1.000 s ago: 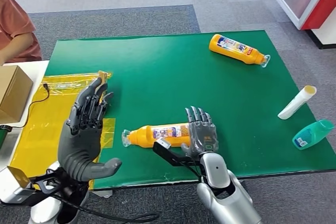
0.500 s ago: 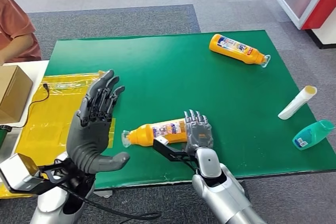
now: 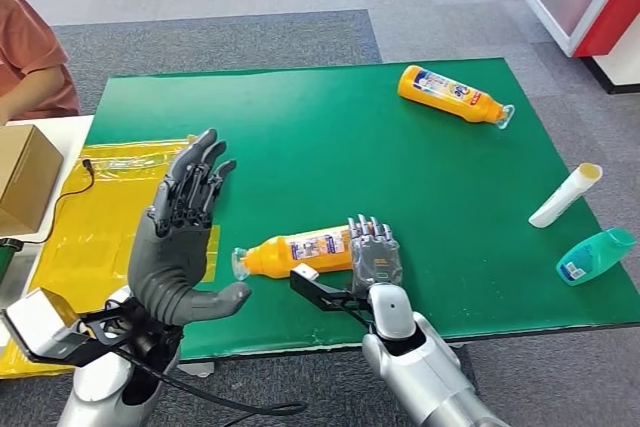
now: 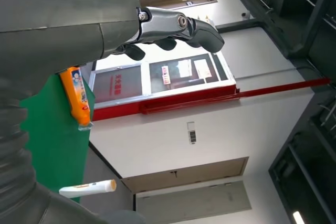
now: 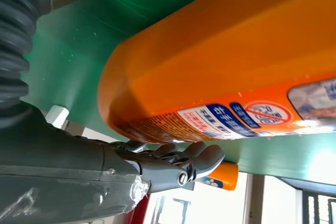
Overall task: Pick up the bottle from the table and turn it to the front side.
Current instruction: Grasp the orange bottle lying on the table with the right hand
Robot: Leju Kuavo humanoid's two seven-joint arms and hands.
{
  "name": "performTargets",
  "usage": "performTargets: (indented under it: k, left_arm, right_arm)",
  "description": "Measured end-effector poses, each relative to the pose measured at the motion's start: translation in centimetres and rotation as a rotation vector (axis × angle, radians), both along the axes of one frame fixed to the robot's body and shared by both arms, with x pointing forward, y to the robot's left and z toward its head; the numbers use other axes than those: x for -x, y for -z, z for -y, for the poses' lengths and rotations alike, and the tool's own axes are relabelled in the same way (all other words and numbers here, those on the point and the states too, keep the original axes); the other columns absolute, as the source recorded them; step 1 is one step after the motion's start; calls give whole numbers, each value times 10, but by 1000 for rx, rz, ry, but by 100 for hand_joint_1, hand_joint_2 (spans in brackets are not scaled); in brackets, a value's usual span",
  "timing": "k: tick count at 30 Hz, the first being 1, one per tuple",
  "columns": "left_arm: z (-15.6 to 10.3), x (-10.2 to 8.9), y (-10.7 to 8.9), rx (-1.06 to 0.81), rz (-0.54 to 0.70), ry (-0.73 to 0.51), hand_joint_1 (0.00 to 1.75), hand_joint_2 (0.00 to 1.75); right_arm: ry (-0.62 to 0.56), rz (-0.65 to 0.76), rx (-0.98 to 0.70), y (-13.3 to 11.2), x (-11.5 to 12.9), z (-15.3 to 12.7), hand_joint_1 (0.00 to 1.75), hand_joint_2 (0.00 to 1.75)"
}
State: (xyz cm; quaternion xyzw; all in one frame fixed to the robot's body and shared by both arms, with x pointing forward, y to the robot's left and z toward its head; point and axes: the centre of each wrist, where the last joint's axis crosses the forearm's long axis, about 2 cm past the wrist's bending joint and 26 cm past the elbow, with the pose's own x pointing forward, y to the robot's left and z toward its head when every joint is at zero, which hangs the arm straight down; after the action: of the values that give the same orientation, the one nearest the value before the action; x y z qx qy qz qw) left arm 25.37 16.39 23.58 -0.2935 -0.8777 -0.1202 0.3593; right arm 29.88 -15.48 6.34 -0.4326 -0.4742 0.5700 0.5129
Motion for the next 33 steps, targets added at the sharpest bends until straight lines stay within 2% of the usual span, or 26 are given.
performTargets:
  k: [5, 9, 27, 30, 33]
  left_arm:
    - [0, -1, 0, 0, 0, -2, 0, 175]
    - [0, -1, 0, 0, 0, -3, 0, 175]
    - [0, -4, -1, 26, -7, 6, 0, 175]
    - [0, -3, 0, 31, -13, 1, 0, 175]
    - [-1, -2, 2, 40, -24, -4, 0, 175]
  right_arm:
    - [-17, 0, 12, 0, -2, -2, 0, 175]
    - [-23, -6, 28, 2, -3, -3, 175, 175]
    - [-41, -30, 85, 3, -15, -3, 175, 175]
    - [-36, -44, -4, 3, -16, 0, 175, 175]
    - [-31, -93, -196, 2, -17, 7, 175, 175]
